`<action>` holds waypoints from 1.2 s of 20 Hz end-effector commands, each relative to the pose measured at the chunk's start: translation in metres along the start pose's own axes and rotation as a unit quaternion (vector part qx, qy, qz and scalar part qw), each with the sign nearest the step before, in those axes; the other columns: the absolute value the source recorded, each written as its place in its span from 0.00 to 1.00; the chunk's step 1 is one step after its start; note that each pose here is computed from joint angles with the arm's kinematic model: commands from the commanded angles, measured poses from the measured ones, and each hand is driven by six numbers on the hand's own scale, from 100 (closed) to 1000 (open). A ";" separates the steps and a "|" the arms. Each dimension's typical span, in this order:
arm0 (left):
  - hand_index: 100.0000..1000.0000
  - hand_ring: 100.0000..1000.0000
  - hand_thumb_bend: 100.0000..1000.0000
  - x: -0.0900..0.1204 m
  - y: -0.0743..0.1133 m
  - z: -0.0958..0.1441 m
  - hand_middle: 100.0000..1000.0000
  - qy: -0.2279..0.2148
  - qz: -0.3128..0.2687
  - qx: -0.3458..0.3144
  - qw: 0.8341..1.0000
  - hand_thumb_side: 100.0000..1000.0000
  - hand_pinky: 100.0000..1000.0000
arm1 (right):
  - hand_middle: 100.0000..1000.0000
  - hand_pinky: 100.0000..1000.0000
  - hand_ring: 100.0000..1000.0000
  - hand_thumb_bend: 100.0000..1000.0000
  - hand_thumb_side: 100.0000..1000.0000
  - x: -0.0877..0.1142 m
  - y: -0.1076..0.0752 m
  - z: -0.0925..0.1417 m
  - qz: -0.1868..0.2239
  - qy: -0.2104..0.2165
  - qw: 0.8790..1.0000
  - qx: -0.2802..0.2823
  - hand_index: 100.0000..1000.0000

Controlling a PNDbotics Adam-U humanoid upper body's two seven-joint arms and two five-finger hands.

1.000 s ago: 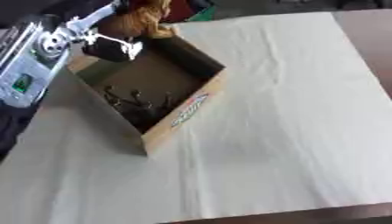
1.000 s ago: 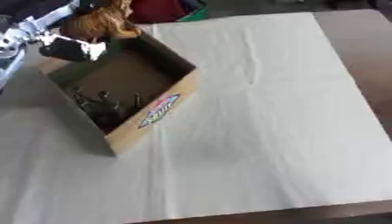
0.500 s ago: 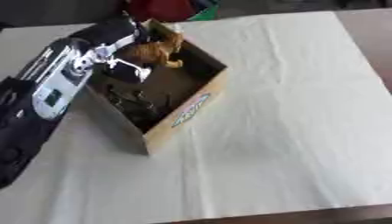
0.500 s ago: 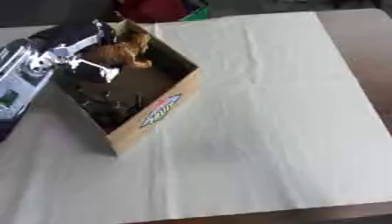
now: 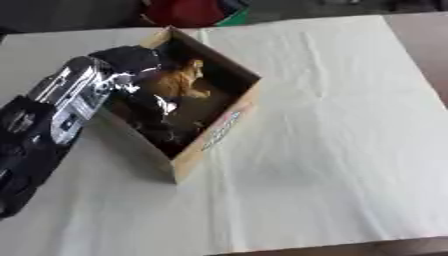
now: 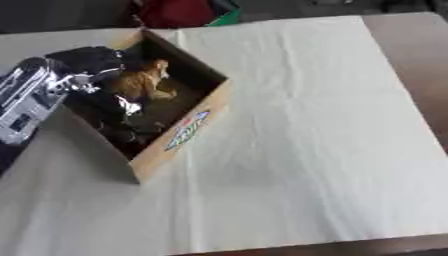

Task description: Pick up objects on the table and place them in the box.

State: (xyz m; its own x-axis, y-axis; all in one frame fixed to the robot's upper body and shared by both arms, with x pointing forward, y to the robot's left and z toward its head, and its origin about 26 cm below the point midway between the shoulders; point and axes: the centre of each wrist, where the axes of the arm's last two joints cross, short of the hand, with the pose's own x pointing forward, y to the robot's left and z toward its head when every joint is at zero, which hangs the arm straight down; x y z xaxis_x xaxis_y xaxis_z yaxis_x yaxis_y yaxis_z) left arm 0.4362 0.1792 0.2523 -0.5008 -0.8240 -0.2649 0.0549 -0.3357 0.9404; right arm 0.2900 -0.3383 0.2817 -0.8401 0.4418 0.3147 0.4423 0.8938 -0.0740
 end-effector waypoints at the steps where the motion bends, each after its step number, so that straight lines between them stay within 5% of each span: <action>1: 0.98 0.98 0.98 -0.007 0.022 0.011 0.94 0.022 -0.027 0.020 0.999 0.98 0.74 | 0.63 0.69 0.99 0.00 0.98 0.006 -0.004 -0.007 0.005 -0.015 1.000 0.001 0.74; 8: 0.98 0.98 1.00 -0.022 0.033 0.017 0.94 0.099 -0.059 0.097 0.989 1.00 0.75 | 0.63 0.69 0.99 0.00 0.98 0.005 -0.004 -0.007 0.004 -0.015 1.000 0.000 0.74; 14: 0.94 0.93 0.76 -0.033 0.055 0.040 0.89 0.082 0.003 0.175 0.981 1.00 0.72 | 0.63 0.69 0.99 0.00 0.98 0.005 -0.005 -0.005 0.007 -0.012 1.000 -0.002 0.74; 21: 0.94 0.93 0.75 -0.030 0.071 0.062 0.89 0.071 0.048 0.226 0.970 1.00 0.72 | 0.63 0.69 0.99 0.00 0.98 0.005 -0.005 -0.005 0.007 -0.012 1.000 -0.002 0.74; 22: 0.86 0.78 0.04 -0.030 0.076 0.065 0.78 0.071 0.049 0.236 0.968 0.96 0.65 | 0.64 0.69 0.98 0.00 0.97 0.005 -0.006 -0.006 0.006 -0.014 1.000 -0.003 0.75; 24: 0.85 0.75 0.00 -0.032 0.088 0.078 0.76 0.075 0.063 0.274 0.957 0.90 0.63 | 0.65 0.69 0.98 0.00 0.97 0.006 -0.006 -0.007 0.002 -0.017 1.000 -0.006 0.76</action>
State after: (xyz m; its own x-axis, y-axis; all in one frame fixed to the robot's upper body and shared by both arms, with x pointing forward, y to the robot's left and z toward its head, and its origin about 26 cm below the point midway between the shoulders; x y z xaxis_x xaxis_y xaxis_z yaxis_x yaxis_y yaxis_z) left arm 0.4002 0.2032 0.3376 -0.4052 -0.9052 -0.1277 -0.3088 0.0041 0.9511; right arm 0.2895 -0.3399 0.2794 -0.8402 0.4390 0.3184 0.4436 0.8941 -0.0621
